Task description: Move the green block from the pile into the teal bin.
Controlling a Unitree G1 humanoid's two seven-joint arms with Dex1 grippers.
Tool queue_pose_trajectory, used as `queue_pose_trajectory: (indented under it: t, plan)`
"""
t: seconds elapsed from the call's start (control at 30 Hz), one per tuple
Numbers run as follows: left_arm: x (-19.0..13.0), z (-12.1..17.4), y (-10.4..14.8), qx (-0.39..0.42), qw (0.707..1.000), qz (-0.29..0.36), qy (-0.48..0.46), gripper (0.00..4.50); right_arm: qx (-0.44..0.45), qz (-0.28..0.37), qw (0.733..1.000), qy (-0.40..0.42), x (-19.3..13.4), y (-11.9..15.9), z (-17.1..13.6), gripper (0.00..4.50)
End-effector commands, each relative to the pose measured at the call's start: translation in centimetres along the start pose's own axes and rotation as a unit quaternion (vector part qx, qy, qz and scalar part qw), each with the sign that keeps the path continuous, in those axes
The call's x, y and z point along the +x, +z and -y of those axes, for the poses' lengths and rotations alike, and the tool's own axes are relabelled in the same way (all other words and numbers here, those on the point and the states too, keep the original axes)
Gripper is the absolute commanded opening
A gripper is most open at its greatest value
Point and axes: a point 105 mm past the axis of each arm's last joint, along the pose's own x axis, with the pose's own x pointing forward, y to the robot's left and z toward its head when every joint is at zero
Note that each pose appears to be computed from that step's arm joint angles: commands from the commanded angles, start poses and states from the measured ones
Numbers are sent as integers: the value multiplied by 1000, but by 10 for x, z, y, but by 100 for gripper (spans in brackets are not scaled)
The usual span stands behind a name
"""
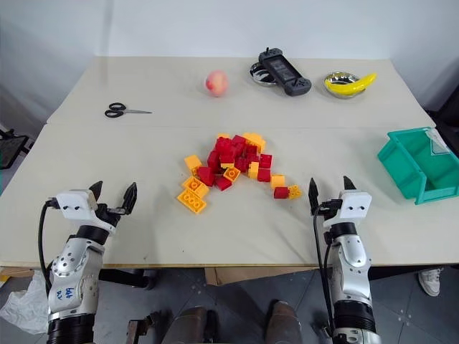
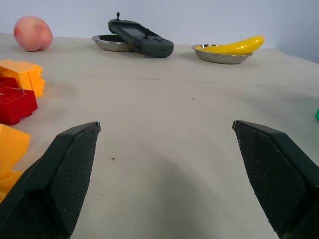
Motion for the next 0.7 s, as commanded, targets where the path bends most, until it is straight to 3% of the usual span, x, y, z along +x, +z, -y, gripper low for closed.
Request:
queue_pose_trajectory:
  t: [0.03, 0.17, 0.23, 0.4, 0.47, 0.7]
  plan:
    - [1, 1, 15, -8, 1000, 25, -8, 450, -2, 24, 1000, 12, 0, 13, 0, 448]
    - [4, 8, 26, -30, 997, 36, -62, 450, 0, 35, 998, 60, 0, 24, -7, 448]
    - [6, 17, 36, -12, 990, 38, -136, 450, 3, 38, 993, 110, 0, 35, -8, 448]
    - [8, 28, 61, 118, 942, 28, -313, 450, -11, 13, 965, 262, -13, 66, -11, 448]
    - [7, 33, 68, 135, 921, 25, -363, 450, -4, -4, 954, 301, -21, 78, -9, 448]
    - [2, 70, 60, 88, 858, -8, -507, 234, -31, -54, 916, 396, -36, 98, -16, 450]
